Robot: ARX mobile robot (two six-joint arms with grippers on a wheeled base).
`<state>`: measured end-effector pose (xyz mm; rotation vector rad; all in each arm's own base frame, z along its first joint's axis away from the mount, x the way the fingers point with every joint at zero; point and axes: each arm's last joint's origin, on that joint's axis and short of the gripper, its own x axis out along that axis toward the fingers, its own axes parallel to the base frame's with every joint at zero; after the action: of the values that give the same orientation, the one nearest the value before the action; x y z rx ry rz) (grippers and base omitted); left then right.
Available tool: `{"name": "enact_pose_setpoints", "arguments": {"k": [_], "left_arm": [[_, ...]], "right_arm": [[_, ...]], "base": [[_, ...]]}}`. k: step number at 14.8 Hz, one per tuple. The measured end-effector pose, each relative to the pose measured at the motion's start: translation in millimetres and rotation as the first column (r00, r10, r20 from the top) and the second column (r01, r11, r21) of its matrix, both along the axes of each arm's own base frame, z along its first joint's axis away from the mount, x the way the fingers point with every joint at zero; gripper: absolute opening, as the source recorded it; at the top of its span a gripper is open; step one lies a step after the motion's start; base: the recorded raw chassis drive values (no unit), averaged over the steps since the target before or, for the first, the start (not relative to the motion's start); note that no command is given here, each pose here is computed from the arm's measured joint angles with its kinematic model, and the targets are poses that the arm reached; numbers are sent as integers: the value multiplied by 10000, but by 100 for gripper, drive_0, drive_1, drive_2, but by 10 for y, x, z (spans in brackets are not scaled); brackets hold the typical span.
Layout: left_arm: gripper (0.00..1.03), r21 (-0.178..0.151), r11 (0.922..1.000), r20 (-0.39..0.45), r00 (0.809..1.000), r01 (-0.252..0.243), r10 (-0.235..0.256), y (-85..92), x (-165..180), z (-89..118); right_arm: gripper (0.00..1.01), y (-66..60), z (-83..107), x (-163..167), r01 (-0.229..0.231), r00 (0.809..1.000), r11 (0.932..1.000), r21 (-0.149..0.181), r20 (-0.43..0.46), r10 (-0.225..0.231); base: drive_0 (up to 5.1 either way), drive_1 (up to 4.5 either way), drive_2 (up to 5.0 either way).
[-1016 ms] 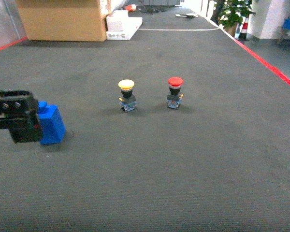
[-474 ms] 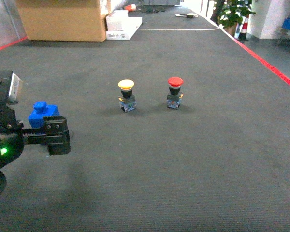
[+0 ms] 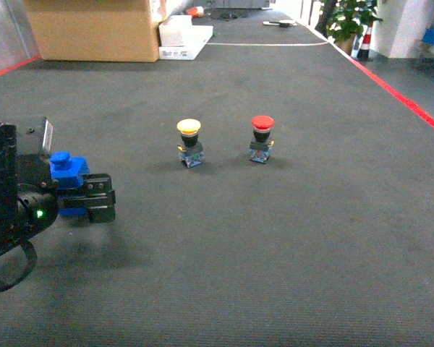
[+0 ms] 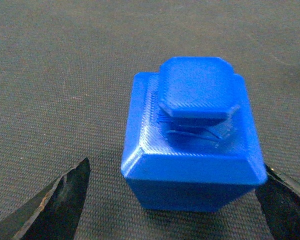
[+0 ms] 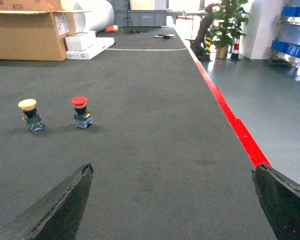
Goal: Pick blue part to blue bin on bottom shelf
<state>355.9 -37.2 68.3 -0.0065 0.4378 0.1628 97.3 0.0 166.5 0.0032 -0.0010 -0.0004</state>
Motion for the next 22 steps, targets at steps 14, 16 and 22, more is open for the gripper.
{"name": "enact_pose_setpoints", "arguments": {"k": [14,16,22], "left_arm": [[45,119,9994,769,9965,313,-321,142,272,-129],[45,266,9993,796,9964,268,-288,119,147,-137],[44,361,9985,2568,9652,412,-491,3,-847,703]], "right_arm": [[98,0,0,0,0,10000,10000,-4,0,0],[98,0,0,0,0,10000,10000,-4,0,0],[98,0,0,0,0,10000,10000,0,0,0]], "base": [[0,0,0],[0,0,0],[0,0,0]]}}
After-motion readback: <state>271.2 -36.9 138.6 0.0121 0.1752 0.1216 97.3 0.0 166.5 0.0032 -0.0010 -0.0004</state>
